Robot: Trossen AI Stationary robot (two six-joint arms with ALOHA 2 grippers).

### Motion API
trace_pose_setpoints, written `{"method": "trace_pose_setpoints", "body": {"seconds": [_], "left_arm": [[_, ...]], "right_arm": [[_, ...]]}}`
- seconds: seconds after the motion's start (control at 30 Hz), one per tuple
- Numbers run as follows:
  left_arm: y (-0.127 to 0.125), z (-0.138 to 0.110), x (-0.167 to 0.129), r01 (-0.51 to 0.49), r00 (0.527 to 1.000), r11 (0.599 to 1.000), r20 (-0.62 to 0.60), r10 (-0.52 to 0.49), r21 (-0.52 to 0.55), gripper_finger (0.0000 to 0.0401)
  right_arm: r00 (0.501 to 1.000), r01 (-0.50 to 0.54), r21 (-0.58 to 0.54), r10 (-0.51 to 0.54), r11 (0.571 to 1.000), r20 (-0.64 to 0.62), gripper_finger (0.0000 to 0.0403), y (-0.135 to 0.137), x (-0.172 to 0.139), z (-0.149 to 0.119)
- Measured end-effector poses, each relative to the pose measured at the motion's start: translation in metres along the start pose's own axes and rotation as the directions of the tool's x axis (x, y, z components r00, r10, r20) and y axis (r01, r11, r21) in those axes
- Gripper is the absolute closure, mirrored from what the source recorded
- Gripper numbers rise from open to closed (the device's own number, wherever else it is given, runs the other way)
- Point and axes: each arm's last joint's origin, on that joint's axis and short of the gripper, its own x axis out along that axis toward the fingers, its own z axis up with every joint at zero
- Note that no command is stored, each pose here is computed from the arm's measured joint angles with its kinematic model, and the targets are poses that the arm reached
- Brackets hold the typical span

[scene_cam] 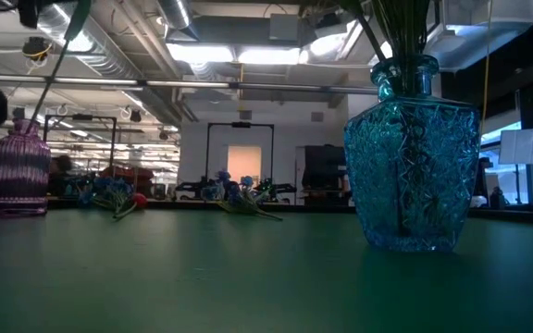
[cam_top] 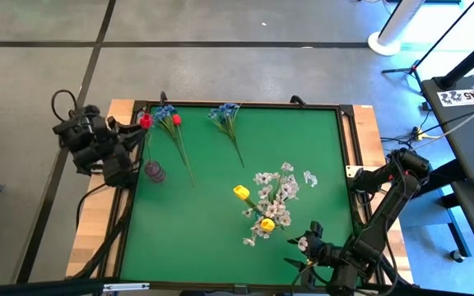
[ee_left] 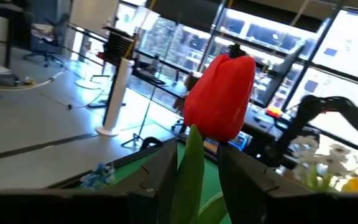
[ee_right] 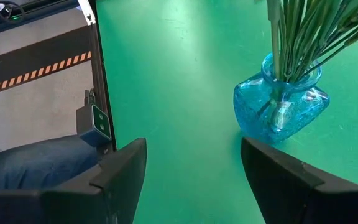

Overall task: Sort flowers into vase by color
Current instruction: Put the bottom red flower into the purple vase, then put the left blue flower into the purple vase

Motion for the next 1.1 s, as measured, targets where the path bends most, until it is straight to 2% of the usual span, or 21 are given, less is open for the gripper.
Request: {"method": "trace_pose_setpoints", "body": {"seconds": [0.17, 0.33, 0.6, 0.8, 0.97, 1.1], "left_arm": [[-0.014, 0.009, -0.001, 0.03, 1.0, 1.0, -0.011, -0.03, 0.009, 0.0291], [-0.018, 0.005, -0.002, 0.033, 0.999, 0.997, -0.012, -0.032, 0.071, 0.0291], [-0.024, -0.017, -0.003, 0.05, 0.999, 0.964, -0.017, -0.047, 0.261, 0.0291], [-0.021, -0.024, -0.008, 0.138, 0.99, 0.969, -0.049, -0.131, 0.204, 0.0291], [-0.017, -0.042, -0.016, 0.25, 0.967, 0.957, -0.089, -0.239, 0.149, 0.0291], [-0.012, -0.058, -0.019, 0.296, 0.953, 0.947, -0.106, -0.283, 0.128, 0.0291]], "right_arm": [[1.0, -0.002, 0.0, 0.002, 1.0, -0.006, 0.0141, 0.0, 0.0, 0.0], [1.0, -0.003, -0.005, 0.003, 1.0, -0.021, 0.0141, 0.001, 0.002, -0.003], [0.999, 0.002, -0.02, -0.003, 1.0, -0.048, 0.0141, 0.002, 0.007, -0.008], [0.997, 0.0, -0.023, -0.002, 1.0, -0.075, 0.0141, 0.004, 0.012, -0.013], [0.997, 0.003, -0.025, -0.005, 1.0, -0.078, 0.0141, 0.004, 0.012, -0.014], [0.997, 0.005, -0.028, -0.008, 1.0, -0.081, 0.0141, 0.003, 0.012, -0.014]]}}
